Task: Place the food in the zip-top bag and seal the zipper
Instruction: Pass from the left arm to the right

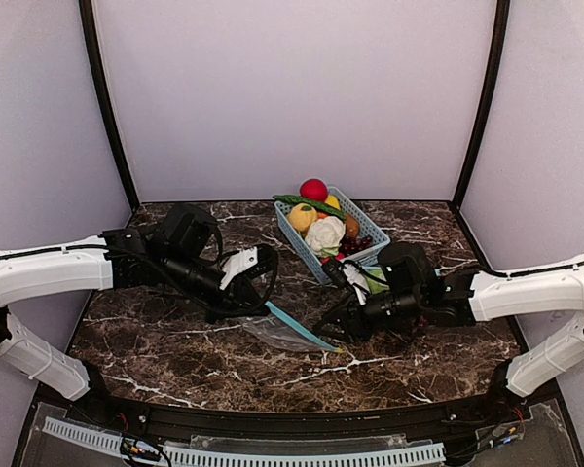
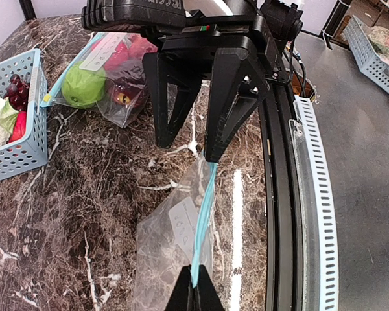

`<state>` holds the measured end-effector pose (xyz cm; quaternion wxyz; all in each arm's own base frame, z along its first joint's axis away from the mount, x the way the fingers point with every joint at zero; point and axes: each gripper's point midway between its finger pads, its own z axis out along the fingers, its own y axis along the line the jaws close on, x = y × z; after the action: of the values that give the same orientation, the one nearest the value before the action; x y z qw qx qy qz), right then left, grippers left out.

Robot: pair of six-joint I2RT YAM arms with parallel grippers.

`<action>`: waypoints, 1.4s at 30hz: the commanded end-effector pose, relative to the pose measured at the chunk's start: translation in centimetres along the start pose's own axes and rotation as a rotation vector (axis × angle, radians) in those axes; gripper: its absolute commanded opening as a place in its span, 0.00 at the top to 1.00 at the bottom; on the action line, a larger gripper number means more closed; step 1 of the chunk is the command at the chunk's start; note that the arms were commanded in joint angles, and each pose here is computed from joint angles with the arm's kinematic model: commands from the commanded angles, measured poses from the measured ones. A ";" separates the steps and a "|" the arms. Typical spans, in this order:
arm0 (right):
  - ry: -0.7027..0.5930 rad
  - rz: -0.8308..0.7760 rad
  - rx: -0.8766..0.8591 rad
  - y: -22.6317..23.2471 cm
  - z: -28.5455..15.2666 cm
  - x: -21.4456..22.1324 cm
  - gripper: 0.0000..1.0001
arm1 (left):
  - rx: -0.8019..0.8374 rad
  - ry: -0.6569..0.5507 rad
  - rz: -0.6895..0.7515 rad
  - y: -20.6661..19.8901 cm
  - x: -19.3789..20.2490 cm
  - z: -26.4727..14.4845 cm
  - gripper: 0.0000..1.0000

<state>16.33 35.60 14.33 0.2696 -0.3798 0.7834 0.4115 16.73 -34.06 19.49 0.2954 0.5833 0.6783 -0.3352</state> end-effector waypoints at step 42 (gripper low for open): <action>-0.020 -0.044 -0.099 1.2 1.3 -1.2 0.54 | 0.011 0.008 0.015 -0.5 0.0 -0.3 0.99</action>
<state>15.47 37.06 13.89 0.2464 -0.4063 0.7609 0.4418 16.66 -33.99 19.41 0.2929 0.5837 0.6792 -0.3350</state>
